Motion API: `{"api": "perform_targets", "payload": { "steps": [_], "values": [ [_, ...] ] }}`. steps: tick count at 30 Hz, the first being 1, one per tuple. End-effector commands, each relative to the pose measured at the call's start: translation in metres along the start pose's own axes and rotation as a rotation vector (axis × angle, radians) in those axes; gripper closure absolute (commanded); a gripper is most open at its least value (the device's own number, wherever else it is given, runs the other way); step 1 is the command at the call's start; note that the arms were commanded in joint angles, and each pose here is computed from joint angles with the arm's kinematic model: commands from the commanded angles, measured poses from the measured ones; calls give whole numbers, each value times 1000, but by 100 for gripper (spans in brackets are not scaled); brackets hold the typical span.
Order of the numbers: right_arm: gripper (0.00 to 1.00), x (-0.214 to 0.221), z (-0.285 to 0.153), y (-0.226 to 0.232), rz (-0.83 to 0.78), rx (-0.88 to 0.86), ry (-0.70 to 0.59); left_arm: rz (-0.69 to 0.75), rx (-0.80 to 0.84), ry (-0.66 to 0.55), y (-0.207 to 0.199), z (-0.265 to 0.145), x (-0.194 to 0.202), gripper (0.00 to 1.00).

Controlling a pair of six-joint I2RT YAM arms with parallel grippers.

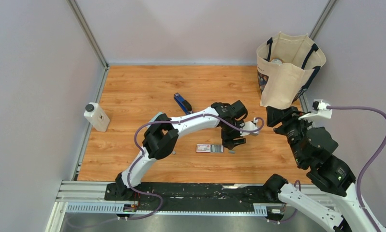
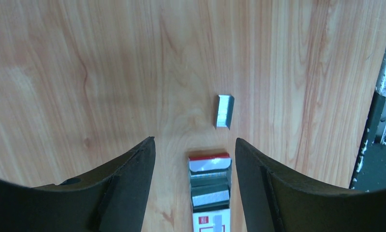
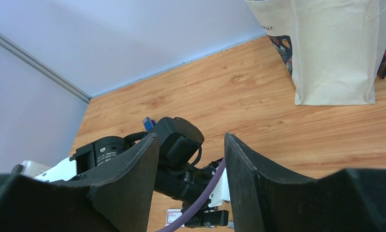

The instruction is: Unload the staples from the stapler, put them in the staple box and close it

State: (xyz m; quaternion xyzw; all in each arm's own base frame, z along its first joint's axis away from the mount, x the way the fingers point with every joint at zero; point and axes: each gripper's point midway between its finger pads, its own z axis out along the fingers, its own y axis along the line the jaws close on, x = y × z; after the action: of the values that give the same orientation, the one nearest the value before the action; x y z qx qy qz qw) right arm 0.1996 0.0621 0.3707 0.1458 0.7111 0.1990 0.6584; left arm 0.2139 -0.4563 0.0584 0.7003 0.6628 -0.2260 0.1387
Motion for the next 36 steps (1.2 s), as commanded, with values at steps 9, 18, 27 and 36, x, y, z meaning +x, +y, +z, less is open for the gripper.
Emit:
{"api": "perform_targets", "payload": {
  "steps": [9, 18, 27, 36],
  "values": [
    [44, 1, -4, -1, -34, -36, -9, 98, 41, 1, -26, 31, -19, 30],
    [46, -6, -16, -2, -13, -67, -17, 104, 19, 23, -24, 43, -17, 34],
    [48, -8, -22, -2, 0, -82, -17, 124, 6, 51, -18, 50, -10, 37],
    [49, -9, -22, -2, 0, -80, -18, 89, 22, 75, -26, 49, 2, 46]
  ]
}}
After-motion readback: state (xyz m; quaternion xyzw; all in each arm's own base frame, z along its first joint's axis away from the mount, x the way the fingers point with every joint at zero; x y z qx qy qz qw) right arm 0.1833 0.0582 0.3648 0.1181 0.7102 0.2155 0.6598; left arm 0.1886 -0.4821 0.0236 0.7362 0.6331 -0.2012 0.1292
